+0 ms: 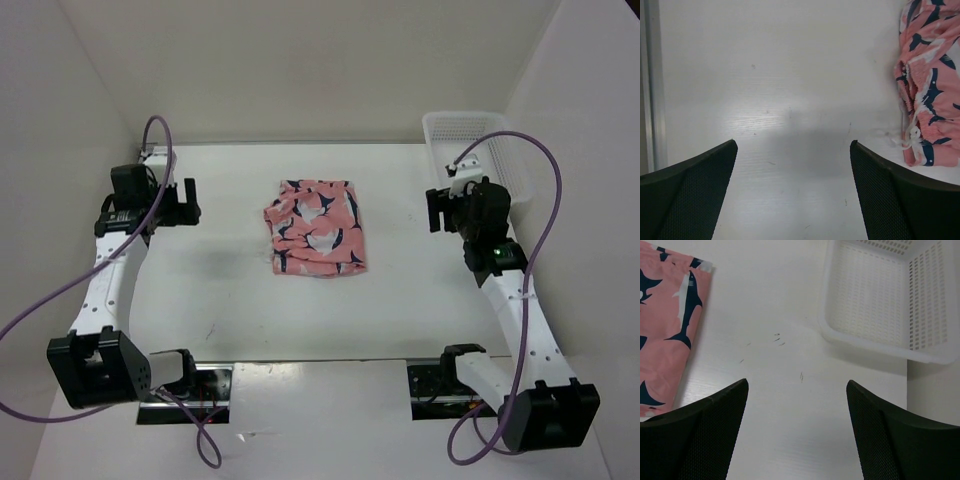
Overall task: Fold and stack the shorts
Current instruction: Fold the shorts
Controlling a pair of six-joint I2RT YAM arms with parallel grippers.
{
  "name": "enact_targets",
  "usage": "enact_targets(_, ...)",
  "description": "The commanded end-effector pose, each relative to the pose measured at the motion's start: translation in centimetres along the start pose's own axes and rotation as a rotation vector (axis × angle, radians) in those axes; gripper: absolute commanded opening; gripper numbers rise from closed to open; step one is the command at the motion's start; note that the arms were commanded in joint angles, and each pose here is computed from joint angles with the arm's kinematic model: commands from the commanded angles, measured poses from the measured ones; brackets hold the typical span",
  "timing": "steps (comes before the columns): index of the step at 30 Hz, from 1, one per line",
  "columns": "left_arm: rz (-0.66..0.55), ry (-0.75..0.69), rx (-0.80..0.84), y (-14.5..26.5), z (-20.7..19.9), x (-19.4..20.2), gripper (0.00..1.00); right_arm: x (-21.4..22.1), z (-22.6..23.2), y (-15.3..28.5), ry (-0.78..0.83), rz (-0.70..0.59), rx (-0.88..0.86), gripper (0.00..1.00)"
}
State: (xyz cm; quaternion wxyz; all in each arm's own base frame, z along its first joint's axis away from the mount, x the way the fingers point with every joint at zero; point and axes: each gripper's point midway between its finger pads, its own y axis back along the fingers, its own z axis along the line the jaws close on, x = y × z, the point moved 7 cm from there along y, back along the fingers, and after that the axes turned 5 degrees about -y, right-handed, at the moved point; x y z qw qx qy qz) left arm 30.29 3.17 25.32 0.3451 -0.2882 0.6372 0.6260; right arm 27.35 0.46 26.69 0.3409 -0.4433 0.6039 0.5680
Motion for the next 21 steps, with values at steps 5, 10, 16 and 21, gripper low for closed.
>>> enact_targets(5, -0.080, 0.009, -0.046, 1.7, 1.1, 0.0, 1.00, 0.4, -0.4, 1.5, -0.040, -0.039, 0.006, 0.85)
enact_targets(10, -0.090, 0.007, -0.038, 2.0, 1.0, -0.1, 1.00, 1.1, -0.2, 2.0, -0.040, -0.033, -0.004, 0.85)
enact_targets(16, -0.092, 0.006, -0.026, 2.1, 0.8, 0.0, 1.00, 1.7, 0.0, 2.4, -0.040, -0.032, -0.013, 0.86)
enact_targets(21, -0.094, 0.006, -0.003, 2.2, 0.5, 0.3, 1.00, 1.9, 0.0, 2.5, -0.031, -0.032, -0.013, 0.89)
